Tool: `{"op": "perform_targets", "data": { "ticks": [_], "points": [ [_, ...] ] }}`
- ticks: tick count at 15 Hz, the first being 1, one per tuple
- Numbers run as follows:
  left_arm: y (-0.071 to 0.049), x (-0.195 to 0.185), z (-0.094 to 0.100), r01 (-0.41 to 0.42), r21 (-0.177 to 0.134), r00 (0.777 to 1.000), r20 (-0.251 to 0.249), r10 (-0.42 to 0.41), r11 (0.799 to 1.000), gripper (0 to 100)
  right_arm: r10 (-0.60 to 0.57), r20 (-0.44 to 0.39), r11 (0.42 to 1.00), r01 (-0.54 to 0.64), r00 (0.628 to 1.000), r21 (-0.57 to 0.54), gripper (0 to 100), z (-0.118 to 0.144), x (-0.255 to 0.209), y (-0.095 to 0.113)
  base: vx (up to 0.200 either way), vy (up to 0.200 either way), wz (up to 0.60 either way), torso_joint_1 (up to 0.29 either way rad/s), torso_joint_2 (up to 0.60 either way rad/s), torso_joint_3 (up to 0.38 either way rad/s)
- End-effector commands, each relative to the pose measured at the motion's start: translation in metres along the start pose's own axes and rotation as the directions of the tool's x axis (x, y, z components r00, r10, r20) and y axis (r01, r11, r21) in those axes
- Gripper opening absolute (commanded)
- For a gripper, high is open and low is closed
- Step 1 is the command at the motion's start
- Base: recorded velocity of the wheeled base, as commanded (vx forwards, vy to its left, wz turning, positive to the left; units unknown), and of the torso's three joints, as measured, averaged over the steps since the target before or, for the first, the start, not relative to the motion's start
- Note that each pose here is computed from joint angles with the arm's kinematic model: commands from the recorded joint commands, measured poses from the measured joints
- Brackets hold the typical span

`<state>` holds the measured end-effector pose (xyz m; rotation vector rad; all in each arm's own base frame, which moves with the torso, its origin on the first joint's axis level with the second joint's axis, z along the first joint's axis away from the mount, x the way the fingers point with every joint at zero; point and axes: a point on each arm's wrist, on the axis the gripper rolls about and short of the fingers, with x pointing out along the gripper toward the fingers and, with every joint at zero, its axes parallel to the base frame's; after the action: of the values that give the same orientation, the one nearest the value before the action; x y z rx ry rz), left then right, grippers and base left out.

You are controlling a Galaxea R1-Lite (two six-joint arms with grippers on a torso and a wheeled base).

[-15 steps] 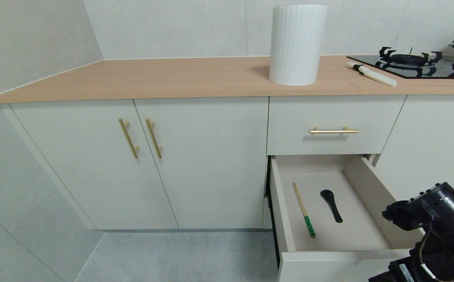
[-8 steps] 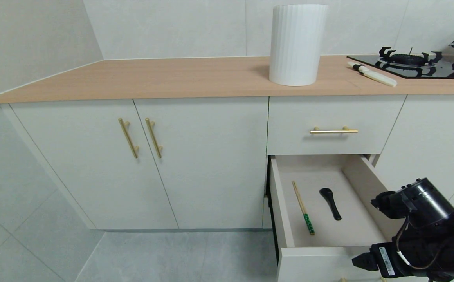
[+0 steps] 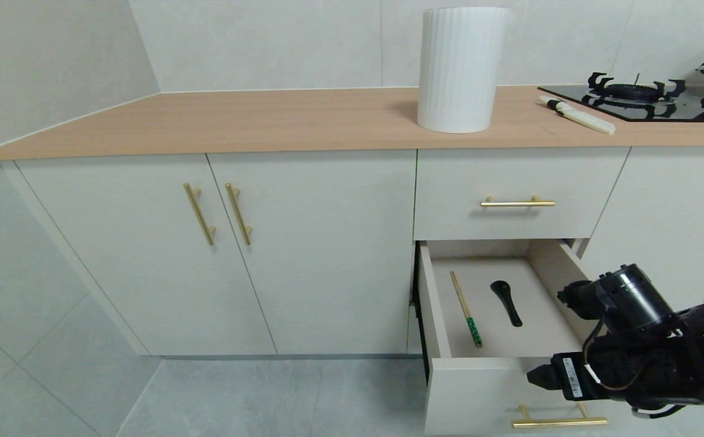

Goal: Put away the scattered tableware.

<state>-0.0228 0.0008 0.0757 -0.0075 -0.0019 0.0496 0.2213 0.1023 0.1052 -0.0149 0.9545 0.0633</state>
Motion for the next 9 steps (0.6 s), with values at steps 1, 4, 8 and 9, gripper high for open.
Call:
{"op": "perform_targets", "data": {
  "ticks": [1,4,8,9],
  "points": [
    [0.0,0.0,0.0,-0.001,0.0,1.0,0.0,0.001,1.0,100,-0.017,-0.009,1.0,0.017,1.0,0.013,100,0.015,0.02,0.003,0.0,0.0,0.0,0.0,0.0,0.0],
    [0.0,0.0,0.0,-0.001,0.0,1.0,0.001,0.001,1.0,100,-0.026,0.031,0.999,0.024,0.999,0.045,100,0.045,0.038,0.005,0.0,0.0,0.0,0.0,0.0,0.0],
    [0.0,0.0,0.0,-0.001,0.0,1.0,0.0,0.001,1.0,100,-0.048,0.058,0.997,0.045,0.997,0.057,100,0.08,0.072,0.004,0.0,0.0,0.0,0.0,0.0,0.0],
    [0.0,0.0,0.0,-0.001,0.0,1.0,0.0,0.001,1.0,100,-0.06,0.07,0.996,0.055,0.996,0.063,100,0.093,0.087,0.001,0.0,0.0,0.0,0.0,0.0,0.0]
  ]
}}
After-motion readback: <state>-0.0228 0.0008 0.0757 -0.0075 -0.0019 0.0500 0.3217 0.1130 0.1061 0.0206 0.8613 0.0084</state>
